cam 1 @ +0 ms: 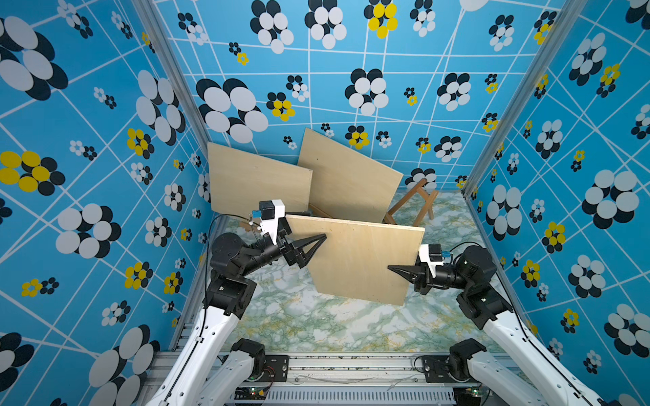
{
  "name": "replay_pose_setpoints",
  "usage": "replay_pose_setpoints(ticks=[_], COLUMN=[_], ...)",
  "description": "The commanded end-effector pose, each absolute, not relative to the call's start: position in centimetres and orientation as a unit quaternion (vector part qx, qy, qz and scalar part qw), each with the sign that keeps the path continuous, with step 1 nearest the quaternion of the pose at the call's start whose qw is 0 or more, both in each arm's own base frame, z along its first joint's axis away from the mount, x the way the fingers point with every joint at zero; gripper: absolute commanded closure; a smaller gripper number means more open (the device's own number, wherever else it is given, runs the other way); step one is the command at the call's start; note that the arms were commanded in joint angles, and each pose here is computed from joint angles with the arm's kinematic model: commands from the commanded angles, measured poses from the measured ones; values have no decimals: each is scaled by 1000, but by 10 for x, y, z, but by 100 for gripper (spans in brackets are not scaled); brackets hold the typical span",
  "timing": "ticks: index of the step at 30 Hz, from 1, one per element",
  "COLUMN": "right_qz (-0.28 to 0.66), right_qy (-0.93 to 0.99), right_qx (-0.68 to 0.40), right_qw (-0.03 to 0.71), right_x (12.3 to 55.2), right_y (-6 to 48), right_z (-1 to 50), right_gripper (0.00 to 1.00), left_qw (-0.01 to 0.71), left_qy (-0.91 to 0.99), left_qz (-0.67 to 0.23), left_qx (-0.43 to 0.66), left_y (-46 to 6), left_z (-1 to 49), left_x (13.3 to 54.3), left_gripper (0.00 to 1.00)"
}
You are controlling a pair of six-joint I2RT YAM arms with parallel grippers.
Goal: Assemble the easel
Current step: Pick up the drawing board from the center of the board.
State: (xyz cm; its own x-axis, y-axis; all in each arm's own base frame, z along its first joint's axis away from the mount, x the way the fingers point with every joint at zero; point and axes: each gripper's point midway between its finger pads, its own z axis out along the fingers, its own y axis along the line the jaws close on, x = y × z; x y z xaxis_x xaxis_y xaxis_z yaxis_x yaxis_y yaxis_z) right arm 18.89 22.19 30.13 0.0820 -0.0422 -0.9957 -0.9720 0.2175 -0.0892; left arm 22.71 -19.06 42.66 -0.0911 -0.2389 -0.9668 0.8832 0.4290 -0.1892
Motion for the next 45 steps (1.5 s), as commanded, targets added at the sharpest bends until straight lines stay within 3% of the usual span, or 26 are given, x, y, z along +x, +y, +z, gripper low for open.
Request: replay_pose_setpoints(ticks=[1,7,12,18,21,34,45], right_qz=[405,410,412,420,424,442,482], right_qy=[650,648,648,641,628,522,456], right_qx=[-426,-428,-428,-431,-430,-434,-414], right_qw=[483,478,477,476,491,586,623], right_x=[202,201,199,196,195,198,202], right_y=[217,219,219,220,221,234,240], right_z=[229,228,228,230,239,293,324], right_gripper=[100,86,80,79,72,69,66], left_qw=[633,614,600,590,587,579,577], left_qy=[565,569,578,580,583,587,591], left_qz=[-438,-455,-464,-474,-475,-484,-484], left_qx=[298,306,301,300,299,292,288], left_y=[-190,-196,-199,-202,-203,-205,-205], left_z=[439,432,425,421,418,411,410], left_x=[221,223,231,235,236,242,244], left_gripper=[2,8,12,15,15,16,17])
